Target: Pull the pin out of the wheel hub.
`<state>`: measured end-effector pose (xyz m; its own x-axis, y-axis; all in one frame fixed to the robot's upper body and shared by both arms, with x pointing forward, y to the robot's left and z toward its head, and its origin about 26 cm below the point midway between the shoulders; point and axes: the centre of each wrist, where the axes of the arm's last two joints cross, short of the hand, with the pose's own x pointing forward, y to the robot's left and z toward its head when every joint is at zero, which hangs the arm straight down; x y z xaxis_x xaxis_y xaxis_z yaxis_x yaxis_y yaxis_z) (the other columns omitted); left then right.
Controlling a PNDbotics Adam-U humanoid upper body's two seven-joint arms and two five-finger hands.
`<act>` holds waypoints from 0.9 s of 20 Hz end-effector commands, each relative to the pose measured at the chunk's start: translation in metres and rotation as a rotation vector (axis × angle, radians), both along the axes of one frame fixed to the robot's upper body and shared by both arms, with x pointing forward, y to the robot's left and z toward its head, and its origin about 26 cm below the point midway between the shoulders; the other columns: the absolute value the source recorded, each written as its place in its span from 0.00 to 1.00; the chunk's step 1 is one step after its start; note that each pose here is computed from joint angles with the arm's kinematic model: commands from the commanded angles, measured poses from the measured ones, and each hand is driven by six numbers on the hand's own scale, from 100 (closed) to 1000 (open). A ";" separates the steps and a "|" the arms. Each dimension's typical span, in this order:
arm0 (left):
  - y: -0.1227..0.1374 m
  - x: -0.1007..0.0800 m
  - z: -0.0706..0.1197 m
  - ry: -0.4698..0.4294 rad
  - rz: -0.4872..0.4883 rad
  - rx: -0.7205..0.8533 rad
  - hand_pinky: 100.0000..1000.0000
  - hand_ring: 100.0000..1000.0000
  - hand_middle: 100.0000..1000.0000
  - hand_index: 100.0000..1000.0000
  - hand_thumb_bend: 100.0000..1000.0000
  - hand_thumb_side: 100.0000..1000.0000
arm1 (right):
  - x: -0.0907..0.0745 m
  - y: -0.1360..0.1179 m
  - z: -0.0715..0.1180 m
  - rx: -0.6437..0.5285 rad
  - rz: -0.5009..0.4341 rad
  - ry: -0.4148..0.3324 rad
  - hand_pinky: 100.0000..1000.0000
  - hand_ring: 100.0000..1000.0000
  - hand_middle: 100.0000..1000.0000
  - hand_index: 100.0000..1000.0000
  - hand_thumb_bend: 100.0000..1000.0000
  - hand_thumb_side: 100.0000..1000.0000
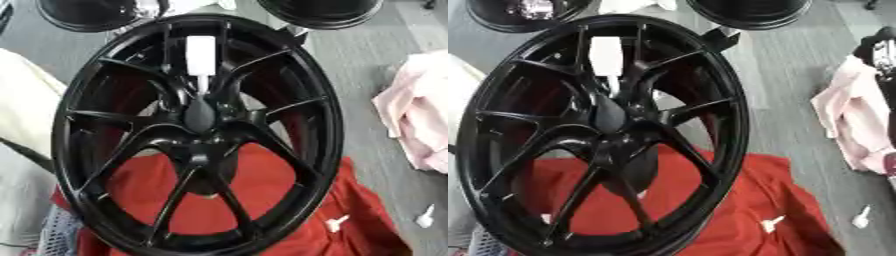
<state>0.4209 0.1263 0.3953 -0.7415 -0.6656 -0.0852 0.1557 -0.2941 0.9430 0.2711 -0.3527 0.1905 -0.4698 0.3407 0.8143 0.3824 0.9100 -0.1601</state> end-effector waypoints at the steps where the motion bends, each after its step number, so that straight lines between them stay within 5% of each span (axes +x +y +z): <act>1: -0.005 -0.005 0.013 -0.014 -0.008 -0.014 0.91 0.87 0.81 0.90 0.13 0.73 | -0.002 0.001 0.009 -0.019 0.013 -0.019 0.79 0.65 0.51 0.56 0.00 0.58; 6: -0.012 -0.002 0.008 0.028 -0.038 -0.020 0.92 0.88 0.81 0.91 0.25 0.76 | -0.001 0.002 0.009 -0.014 0.018 -0.017 0.79 0.65 0.51 0.56 0.00 0.58; 18: -0.026 -0.006 -0.007 0.067 -0.094 0.020 0.93 0.88 0.81 0.90 0.35 0.79 | 0.000 0.004 0.010 -0.003 0.029 -0.018 0.79 0.65 0.51 0.56 0.00 0.59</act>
<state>0.4201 0.0974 0.3759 -0.8034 -0.5952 -0.0184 0.2218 -0.3279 0.9183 0.2728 -0.3501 0.1921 -0.4727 0.3264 0.8185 0.3664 0.9176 -0.1543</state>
